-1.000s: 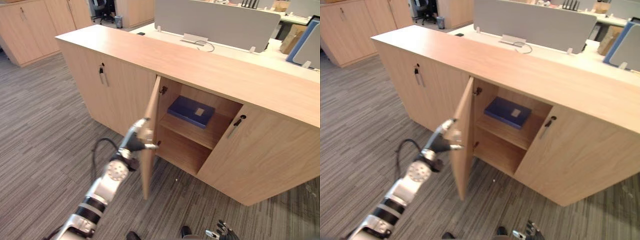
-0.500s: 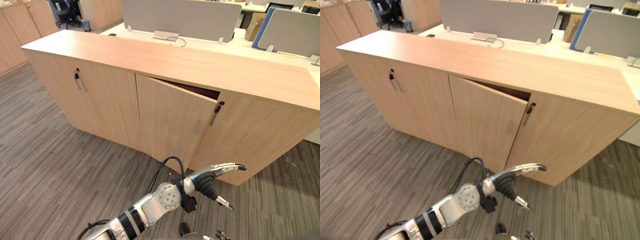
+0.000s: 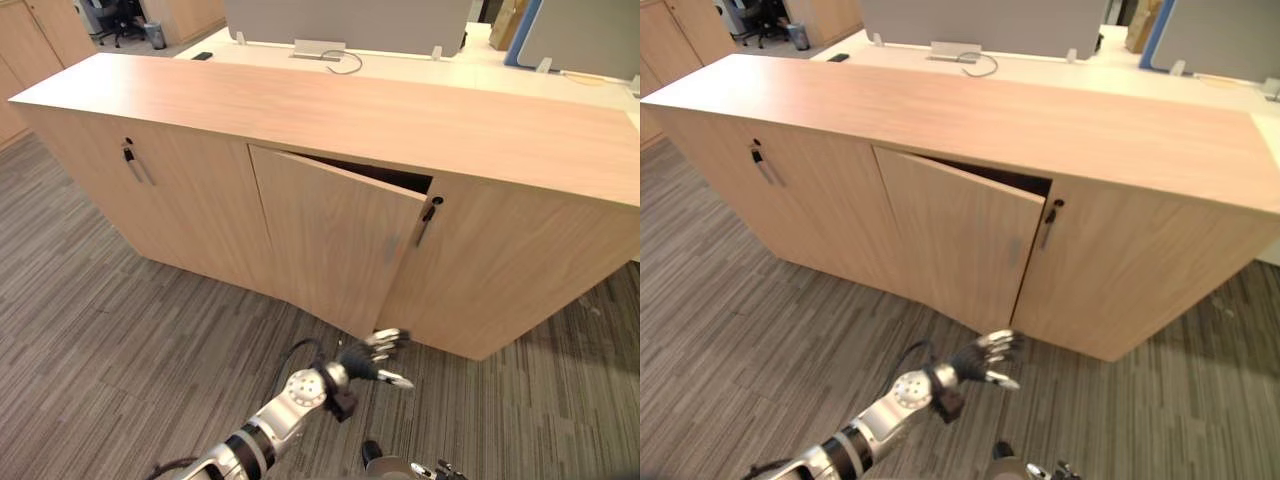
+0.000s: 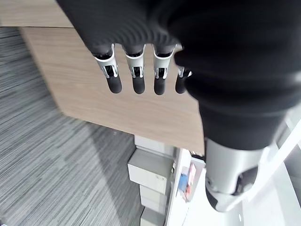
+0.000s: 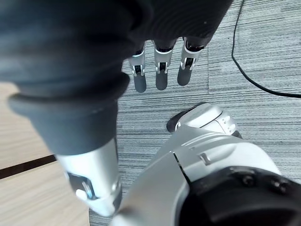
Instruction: Walk over to the cabinet, pick up the folder, carry it to the office cabinet, place the folder inside the office cabinet, then close the office cabinet door
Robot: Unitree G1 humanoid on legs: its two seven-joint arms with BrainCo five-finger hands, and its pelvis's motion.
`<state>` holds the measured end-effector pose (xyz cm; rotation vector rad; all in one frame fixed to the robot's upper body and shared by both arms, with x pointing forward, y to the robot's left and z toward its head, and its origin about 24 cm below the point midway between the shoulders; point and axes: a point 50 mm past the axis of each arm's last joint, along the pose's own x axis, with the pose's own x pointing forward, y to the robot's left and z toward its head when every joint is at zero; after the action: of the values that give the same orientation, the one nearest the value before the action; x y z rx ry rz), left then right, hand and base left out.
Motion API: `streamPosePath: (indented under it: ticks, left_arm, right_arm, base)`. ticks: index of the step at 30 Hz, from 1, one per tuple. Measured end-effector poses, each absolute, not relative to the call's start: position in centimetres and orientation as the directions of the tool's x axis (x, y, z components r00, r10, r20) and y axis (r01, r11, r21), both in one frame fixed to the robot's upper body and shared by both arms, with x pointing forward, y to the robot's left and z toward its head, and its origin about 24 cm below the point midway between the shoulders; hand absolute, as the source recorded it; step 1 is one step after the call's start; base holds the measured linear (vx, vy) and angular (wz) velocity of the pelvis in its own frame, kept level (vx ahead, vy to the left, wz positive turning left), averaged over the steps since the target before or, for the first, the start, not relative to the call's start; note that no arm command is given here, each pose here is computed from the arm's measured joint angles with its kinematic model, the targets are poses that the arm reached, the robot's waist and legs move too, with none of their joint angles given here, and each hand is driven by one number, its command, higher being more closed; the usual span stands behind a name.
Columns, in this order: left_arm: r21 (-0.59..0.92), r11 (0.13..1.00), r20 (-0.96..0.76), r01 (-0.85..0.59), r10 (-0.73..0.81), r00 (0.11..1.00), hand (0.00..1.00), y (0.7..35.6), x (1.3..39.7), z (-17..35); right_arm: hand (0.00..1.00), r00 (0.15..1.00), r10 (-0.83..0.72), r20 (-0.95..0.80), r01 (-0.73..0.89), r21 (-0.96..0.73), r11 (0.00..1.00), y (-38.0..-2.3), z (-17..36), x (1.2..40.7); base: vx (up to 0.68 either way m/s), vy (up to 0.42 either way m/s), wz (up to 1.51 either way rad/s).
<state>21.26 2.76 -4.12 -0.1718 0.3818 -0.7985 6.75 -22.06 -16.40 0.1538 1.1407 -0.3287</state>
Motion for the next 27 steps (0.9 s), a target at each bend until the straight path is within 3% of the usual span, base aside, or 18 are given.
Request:
streamPosePath:
  ticks: [5,10,13,17,27]
  left_arm:
    - [-0.374,0.821,-0.394,0.431,-0.562,0.728,0.0,7.1,19.7,-7.5]
    - [-0.197,0.932,-0.589,0.303,-0.36,0.723,0.0,11.7,17.9,-11.3]
    - [-0.119,0.985,-0.714,0.125,-0.172,0.679,0.0,15.4,15.8,-13.6]
    - [-0.019,1.0,-0.797,0.019,-0.027,0.604,0.0,18.0,12.6,-15.0]
    - [-0.008,0.976,-0.823,-0.218,0.117,0.555,0.0,18.2,10.7,-15.7]
  right_arm:
    - [0.0,0.396,-0.194,-0.898,0.321,-0.062,0.945,-22.6,-16.1,8.0]
    - [0.0,0.385,-0.192,-0.903,0.314,-0.067,0.947,-22.1,-16.3,7.5]
    - [0.0,0.367,-0.195,-0.909,0.318,-0.074,0.945,-22.1,-16.5,7.0]
    - [0.0,0.352,-0.216,-0.911,0.358,-0.082,0.93,-22.5,-16.5,6.6]
    - [0.0,0.339,-0.252,-0.906,0.425,-0.092,0.901,-23.3,-16.4,6.3]
  base:
    - [-0.03,-0.078,-0.81]
    - [0.11,-0.095,-0.47]
    - [0.16,-0.18,-0.44]
    - [0.17,-0.147,-0.46]
    - [-0.01,0.108,-0.51]
